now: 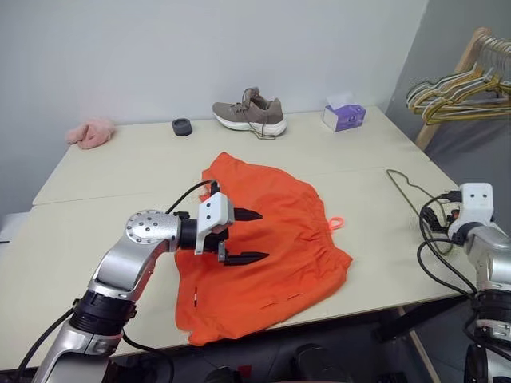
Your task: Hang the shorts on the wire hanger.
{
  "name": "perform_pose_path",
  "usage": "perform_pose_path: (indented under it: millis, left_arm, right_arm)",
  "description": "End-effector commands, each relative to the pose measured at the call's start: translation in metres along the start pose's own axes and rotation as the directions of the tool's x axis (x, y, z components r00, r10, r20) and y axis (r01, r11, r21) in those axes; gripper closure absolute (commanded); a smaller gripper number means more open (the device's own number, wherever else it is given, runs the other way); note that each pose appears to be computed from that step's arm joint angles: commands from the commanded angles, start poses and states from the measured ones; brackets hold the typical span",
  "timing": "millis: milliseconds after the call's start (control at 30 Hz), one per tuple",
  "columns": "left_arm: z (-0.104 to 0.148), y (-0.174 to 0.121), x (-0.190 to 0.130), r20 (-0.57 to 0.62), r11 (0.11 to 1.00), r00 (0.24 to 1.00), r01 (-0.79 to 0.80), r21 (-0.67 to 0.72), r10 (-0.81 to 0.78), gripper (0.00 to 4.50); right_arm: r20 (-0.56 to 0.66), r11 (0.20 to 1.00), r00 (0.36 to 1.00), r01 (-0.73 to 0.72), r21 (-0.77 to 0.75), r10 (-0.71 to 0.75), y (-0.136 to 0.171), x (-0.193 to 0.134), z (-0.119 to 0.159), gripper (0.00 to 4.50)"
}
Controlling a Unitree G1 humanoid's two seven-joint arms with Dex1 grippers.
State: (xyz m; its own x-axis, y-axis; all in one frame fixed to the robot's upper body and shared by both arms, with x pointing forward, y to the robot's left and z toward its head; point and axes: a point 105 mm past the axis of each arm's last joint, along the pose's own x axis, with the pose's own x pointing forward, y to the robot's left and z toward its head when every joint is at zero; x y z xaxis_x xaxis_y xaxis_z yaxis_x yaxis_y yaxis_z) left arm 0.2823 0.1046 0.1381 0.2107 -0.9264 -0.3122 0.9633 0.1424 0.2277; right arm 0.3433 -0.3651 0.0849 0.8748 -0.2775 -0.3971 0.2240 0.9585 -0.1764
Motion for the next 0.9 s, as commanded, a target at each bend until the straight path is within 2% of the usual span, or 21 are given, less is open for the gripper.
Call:
perform_pose_path:
  millis: [33, 200, 267, 333, 400, 467, 567, 667, 700, 833, 900]
  left_arm:
    - [0.018, -0.004, 0.004, 0.036, 0.997, 0.999, 0.036, 0.066, -0.039, 0.03]
    - [0.019, -0.002, 0.005, 0.030, 0.996, 0.999, 0.036, 0.083, -0.039, 0.03]
    - [0.020, -0.002, 0.005, 0.030, 0.996, 0.999, 0.033, 0.087, -0.036, 0.00]
    - [0.021, -0.002, 0.004, 0.030, 0.995, 0.999, 0.030, 0.091, -0.032, 0.00]
    - [0.022, -0.001, 0.004, 0.029, 0.995, 0.999, 0.028, 0.091, -0.031, 0.00]
    - [0.022, -0.001, 0.004, 0.028, 0.995, 0.999, 0.023, 0.095, -0.026, 0.00]
    - [0.022, 0.001, 0.003, 0.026, 0.995, 1.000, 0.008, 0.097, -0.010, 0.00]
    - [0.022, 0.002, 0.001, 0.023, 0.996, 1.000, -0.007, 0.091, 0.005, 0.00]
    - [0.021, 0.003, 0.000, 0.020, 0.996, 1.000, -0.014, 0.088, 0.013, 0.00]
    - [0.017, 0.008, -0.004, 0.008, 0.996, 0.999, -0.051, 0.068, 0.050, 0.00]
    - [0.012, 0.015, -0.008, 0.000, 0.995, 0.996, -0.089, 0.046, 0.089, 0.00]
  right_arm:
    - [0.016, 0.999, 0.999, 0.033, 0.010, -0.033, -0.012, 0.008, 0.011, 0.00]
    - [-0.138, 0.997, 0.990, -0.014, 0.074, 0.025, -0.006, 0.022, -0.017, 0.00]
    - [-0.209, 0.992, 0.975, -0.054, 0.112, 0.077, 0.000, 0.024, -0.032, 0.36]
    - [-0.269, 0.988, 0.957, -0.074, 0.135, 0.109, 0.004, 0.023, -0.045, 0.89]
    - [-0.291, 0.985, 0.949, -0.077, 0.152, 0.119, 0.005, 0.023, -0.050, 1.63]
    - [-0.365, 0.984, 0.921, -0.084, 0.155, 0.136, 0.009, 0.021, -0.071, 2.27]
    - [-0.412, 0.989, 0.905, -0.045, 0.142, 0.101, 0.009, 0.019, -0.090, 3.28]
    - [-0.378, 0.991, 0.923, -0.024, 0.128, 0.071, 0.008, 0.022, -0.086, 4.31]
    - [-0.362, 0.991, 0.929, -0.025, 0.132, 0.072, 0.009, 0.023, -0.082, 4.48]
    - [-0.276, 0.994, 0.957, -0.062, 0.086, 0.084, 0.015, 0.028, -0.060, 4.48]
    - [-0.181, 0.993, 0.977, -0.111, 0.038, 0.116, 0.021, 0.029, -0.035, 4.48]
